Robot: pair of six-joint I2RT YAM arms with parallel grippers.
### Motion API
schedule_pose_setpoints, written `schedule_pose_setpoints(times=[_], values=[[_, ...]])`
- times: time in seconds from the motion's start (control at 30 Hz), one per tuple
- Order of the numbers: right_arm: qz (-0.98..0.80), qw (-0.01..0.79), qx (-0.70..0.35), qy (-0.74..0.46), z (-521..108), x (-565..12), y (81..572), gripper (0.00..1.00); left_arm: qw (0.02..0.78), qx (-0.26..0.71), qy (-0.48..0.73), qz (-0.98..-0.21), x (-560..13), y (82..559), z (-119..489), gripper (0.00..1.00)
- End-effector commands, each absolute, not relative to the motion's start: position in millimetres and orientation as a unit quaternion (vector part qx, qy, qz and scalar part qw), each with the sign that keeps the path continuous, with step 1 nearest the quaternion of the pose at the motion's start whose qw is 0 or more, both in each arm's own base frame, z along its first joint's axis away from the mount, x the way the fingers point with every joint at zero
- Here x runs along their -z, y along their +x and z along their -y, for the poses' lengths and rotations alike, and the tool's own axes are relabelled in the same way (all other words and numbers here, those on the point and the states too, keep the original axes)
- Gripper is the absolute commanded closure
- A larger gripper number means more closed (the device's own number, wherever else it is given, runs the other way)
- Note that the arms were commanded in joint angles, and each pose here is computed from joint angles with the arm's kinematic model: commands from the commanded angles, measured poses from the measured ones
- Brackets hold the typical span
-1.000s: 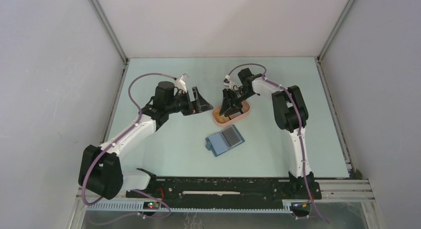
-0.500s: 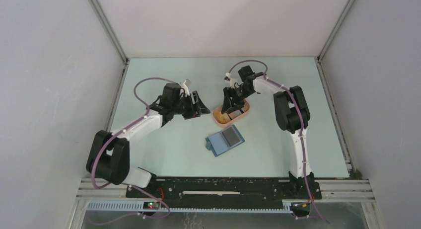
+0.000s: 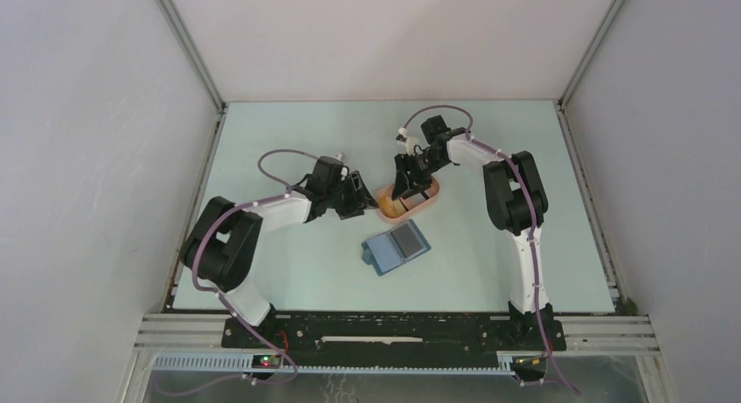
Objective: Put the credit cards into the card holder
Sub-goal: Pick up the credit card from the storage box.
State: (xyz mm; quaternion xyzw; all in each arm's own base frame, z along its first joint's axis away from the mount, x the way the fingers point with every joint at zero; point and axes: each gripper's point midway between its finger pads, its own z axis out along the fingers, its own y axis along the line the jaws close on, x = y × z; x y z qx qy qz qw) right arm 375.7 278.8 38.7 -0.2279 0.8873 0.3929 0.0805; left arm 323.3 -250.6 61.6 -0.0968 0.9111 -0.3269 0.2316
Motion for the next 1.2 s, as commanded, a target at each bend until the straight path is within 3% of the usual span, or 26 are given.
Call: schedule_pose_setpoints(times=[0.0,0.27,0.57,1.17], values=[[-0.881,0.089,-0.395,-0.244,-281,-44,373,0.38,0.268,0.330,-0.099,-0.900,-73,349,269,0.45],[-0.878,0.074,-0.403,-0.248,-290,-41,364,0.39,0.248,0.313,-0.087,-0.913,-52,348,272,0.70],[-0.850,0.027,-0.479,-0.220,-308,-61,347,0.41,0.249,0.308,-0.080,-0.914,-53,349,275,0.92],[-0.827,-0.019,-0.534,-0.177,-312,-70,338,0.46,0.252,0.316,-0.074,-0.912,-58,350,283,0.96]])
